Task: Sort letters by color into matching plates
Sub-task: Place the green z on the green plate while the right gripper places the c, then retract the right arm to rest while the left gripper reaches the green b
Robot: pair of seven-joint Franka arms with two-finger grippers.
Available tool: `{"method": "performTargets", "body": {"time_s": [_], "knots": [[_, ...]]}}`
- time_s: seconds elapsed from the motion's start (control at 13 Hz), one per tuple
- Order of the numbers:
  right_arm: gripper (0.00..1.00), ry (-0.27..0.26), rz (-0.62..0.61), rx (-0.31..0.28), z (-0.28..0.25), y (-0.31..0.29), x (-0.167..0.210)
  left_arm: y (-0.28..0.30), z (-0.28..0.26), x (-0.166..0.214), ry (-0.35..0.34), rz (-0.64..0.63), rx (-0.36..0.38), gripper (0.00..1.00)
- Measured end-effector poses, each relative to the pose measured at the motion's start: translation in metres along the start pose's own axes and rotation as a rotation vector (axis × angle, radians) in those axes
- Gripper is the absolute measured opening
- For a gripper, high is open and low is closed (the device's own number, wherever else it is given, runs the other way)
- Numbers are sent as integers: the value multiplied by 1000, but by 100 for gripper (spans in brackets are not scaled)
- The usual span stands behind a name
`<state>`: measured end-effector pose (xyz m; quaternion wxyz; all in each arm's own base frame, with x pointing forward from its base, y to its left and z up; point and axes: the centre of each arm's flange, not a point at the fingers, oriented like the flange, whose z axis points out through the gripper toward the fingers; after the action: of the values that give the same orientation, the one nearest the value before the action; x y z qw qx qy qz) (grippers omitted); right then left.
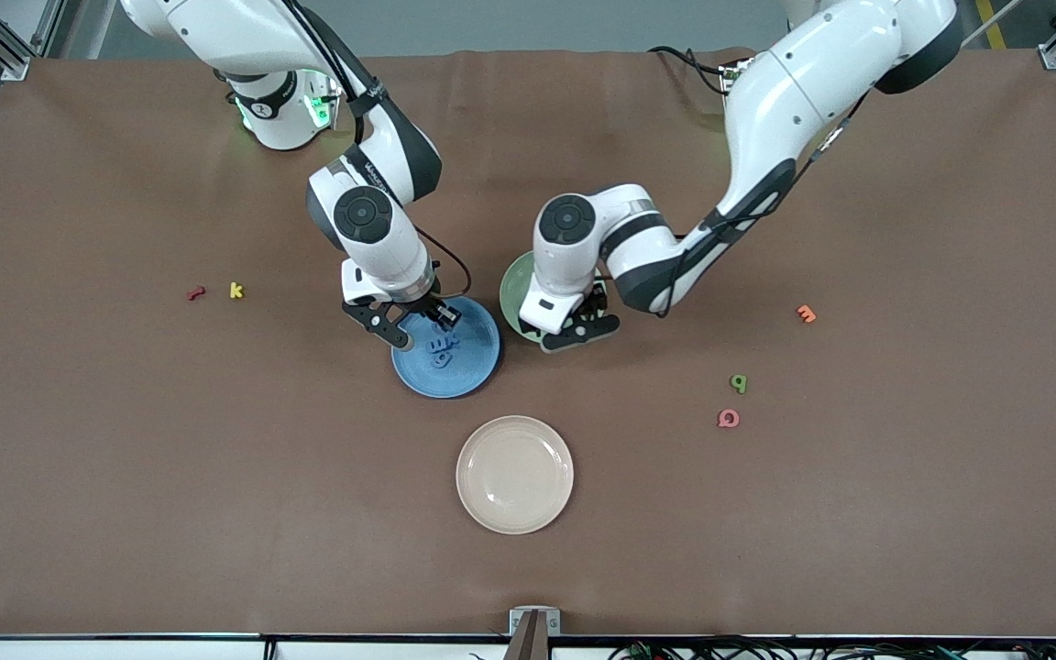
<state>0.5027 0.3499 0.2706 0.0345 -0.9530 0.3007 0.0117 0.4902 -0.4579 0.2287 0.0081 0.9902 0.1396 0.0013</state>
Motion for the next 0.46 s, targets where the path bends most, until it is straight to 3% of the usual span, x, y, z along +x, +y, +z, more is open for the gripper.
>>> {"method": "performTargets", "body": {"time_s": [0.23,0.46], "knots": [[96,4,0,8,-10,-7,4,-54,-6,30,-34,44,-3,100],[100,-7,-48,-33,-24,-10,15,-108,-1,60,-15,106,20,100]]}}
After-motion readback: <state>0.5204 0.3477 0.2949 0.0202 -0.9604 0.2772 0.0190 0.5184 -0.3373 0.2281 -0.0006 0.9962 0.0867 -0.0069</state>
